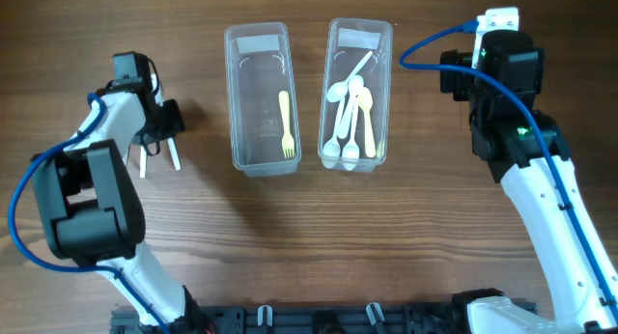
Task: Pack container
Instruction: 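Lower the white fork into the left container and open gripper, then grasp the next white fork with the left gripper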
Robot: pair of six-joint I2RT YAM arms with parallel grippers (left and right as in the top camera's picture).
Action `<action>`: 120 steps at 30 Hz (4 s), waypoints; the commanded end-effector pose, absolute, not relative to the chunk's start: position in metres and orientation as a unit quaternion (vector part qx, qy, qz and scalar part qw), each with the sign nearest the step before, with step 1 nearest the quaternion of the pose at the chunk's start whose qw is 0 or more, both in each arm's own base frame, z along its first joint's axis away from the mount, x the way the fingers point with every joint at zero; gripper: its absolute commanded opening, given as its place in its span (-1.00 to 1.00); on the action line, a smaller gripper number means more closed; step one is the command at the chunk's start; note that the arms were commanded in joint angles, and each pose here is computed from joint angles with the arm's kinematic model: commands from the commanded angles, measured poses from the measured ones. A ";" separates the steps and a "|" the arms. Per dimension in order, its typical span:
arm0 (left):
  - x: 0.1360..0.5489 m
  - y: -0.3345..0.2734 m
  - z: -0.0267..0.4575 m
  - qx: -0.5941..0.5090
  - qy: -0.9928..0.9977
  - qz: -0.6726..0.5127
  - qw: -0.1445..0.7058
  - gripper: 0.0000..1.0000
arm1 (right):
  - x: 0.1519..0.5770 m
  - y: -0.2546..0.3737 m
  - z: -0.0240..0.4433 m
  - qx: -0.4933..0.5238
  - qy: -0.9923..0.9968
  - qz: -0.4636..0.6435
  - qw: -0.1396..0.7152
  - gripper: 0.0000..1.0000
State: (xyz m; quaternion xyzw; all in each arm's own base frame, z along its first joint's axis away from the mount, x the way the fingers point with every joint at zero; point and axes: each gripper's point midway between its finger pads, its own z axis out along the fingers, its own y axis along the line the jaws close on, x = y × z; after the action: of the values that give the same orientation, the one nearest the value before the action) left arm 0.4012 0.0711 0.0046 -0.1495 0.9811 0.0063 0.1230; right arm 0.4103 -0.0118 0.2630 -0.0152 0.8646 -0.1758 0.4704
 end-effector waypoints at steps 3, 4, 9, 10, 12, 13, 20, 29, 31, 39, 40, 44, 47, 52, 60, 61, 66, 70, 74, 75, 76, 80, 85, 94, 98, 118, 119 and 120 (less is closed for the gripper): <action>0.419 0.046 0.134 -0.124 0.951 -0.058 0.277 -0.92 | 0.411 -0.015 0.264 -0.014 0.863 -0.187 0.470 1.00; 0.418 0.042 0.156 -0.128 0.943 -0.062 0.302 -0.92 | 0.411 -0.015 0.264 -0.014 0.863 -0.188 0.470 0.99; 0.394 -0.018 0.246 -0.072 0.907 -0.143 0.390 -0.92 | 0.411 -0.015 0.264 -0.014 0.863 -0.187 0.470 1.00; 0.391 -0.026 0.251 -0.062 0.905 -0.149 0.393 -0.92 | 0.411 -0.015 0.264 -0.014 0.863 -0.187 0.470 1.00; 0.385 -0.047 0.254 -0.039 0.906 -0.159 0.390 -0.92 | 0.411 -0.015 0.264 -0.014 0.862 -0.188 0.470 0.99; 0.384 -0.057 0.250 -0.028 0.909 -0.164 0.381 -0.92 | 0.411 -0.015 0.264 -0.014 0.863 -0.187 0.470 0.99; 0.399 -0.110 0.188 -0.005 0.935 -0.188 0.301 -0.92 | 0.411 -0.015 0.264 -0.014 0.863 -0.187 0.470 1.00; 0.419 -0.132 0.141 0.010 0.944 -0.191 0.270 -0.02 | 0.411 -0.015 0.264 -0.014 0.863 -0.187 0.470 1.00; 0.421 -0.126 0.148 0.007 0.941 -0.190 0.281 0.19 | 0.411 -0.015 0.264 -0.014 0.863 -0.187 0.470 1.00; 0.398 -0.017 0.201 -0.103 0.934 -0.089 0.332 0.20 | 0.411 -0.015 0.264 -0.014 0.862 -0.188 0.470 0.99; 0.388 0.011 0.202 -0.135 0.934 -0.049 0.326 0.21 | 0.411 -0.015 0.264 -0.014 0.863 -0.187 0.470 0.99; 0.364 0.059 0.185 -0.152 0.948 0.010 0.279 0.22 | 0.411 -0.015 0.264 -0.014 0.863 -0.187 0.470 0.99; 0.357 0.079 0.163 -0.159 0.956 0.022 0.244 0.19 | 0.411 -0.015 0.264 -0.014 0.863 -0.187 0.470 1.00; 0.359 0.087 0.123 -0.118 0.974 0.032 0.191 0.04 | 0.411 -0.015 0.264 -0.014 0.863 -0.188 0.470 0.99; 0.370 0.089 0.047 -0.094 0.988 0.028 0.116 -0.10 | 0.411 -0.015 0.264 -0.014 0.863 -0.187 0.470 0.99; 0.370 0.091 0.037 -0.090 0.990 0.032 0.106 -0.08 | 0.411 -0.015 0.264 -0.014 0.863 -0.187 0.470 0.99; 0.377 0.094 0.016 -0.085 0.991 0.034 0.099 -0.03 | 0.411 -0.015 0.264 -0.014 0.862 -0.188 0.470 1.00; 0.386 0.099 0.017 -0.072 0.990 0.046 0.116 0.01 | 0.411 -0.015 0.264 -0.014 0.862 -0.188 0.470 1.00; 0.392 0.102 0.018 -0.063 0.988 0.053 0.128 0.00 | 0.411 -0.015 0.264 -0.014 0.862 -0.188 0.470 0.99; 0.392 0.102 0.018 -0.062 0.988 0.054 0.130 -0.01 | 0.411 -0.015 0.264 -0.014 0.863 -0.187 0.470 0.99; 0.393 0.102 0.019 -0.061 0.988 0.054 0.132 -0.01 | 0.411 -0.015 0.264 -0.014 0.862 -0.188 0.470 1.00; 0.399 0.110 0.019 -0.059 0.986 0.070 0.142 0.01 | 0.411 -0.015 0.264 -0.014 0.862 -0.188 0.470 1.00; 0.401 0.114 0.016 -0.060 0.985 0.072 0.144 0.01 | 0.411 -0.015 0.264 -0.014 0.863 -0.187 0.470 0.99; 0.394 0.113 -0.013 -0.060 0.990 0.060 0.113 0.01 | 0.411 -0.015 0.264 -0.014 0.863 -0.187 0.470 1.00; 0.393 0.113 -0.013 -0.060 0.990 0.060 0.111 -0.14 | 0.411 -0.015 0.264 -0.014 0.862 -0.188 0.470 1.00; 0.422 0.051 0.102 -0.032 0.968 0.052 0.242 -0.92 | 0.411 -0.015 0.264 -0.014 0.863 -0.187 0.470 0.99; 0.423 0.036 0.118 -0.028 0.963 0.036 0.264 -0.92 | 0.411 -0.015 0.264 -0.014 0.863 -0.187 0.470 1.00; 0.424 0.022 0.130 -0.022 0.960 0.018 0.278 -0.92 | 0.411 -0.015 0.264 -0.014 0.863 -0.187 0.470 0.99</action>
State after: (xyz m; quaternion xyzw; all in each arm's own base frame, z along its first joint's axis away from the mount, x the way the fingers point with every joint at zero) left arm 0.4129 0.0609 0.0637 -0.0281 0.9793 0.0572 0.1923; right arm 0.4103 -0.0118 0.2631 -0.0164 0.8646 -0.1767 0.4702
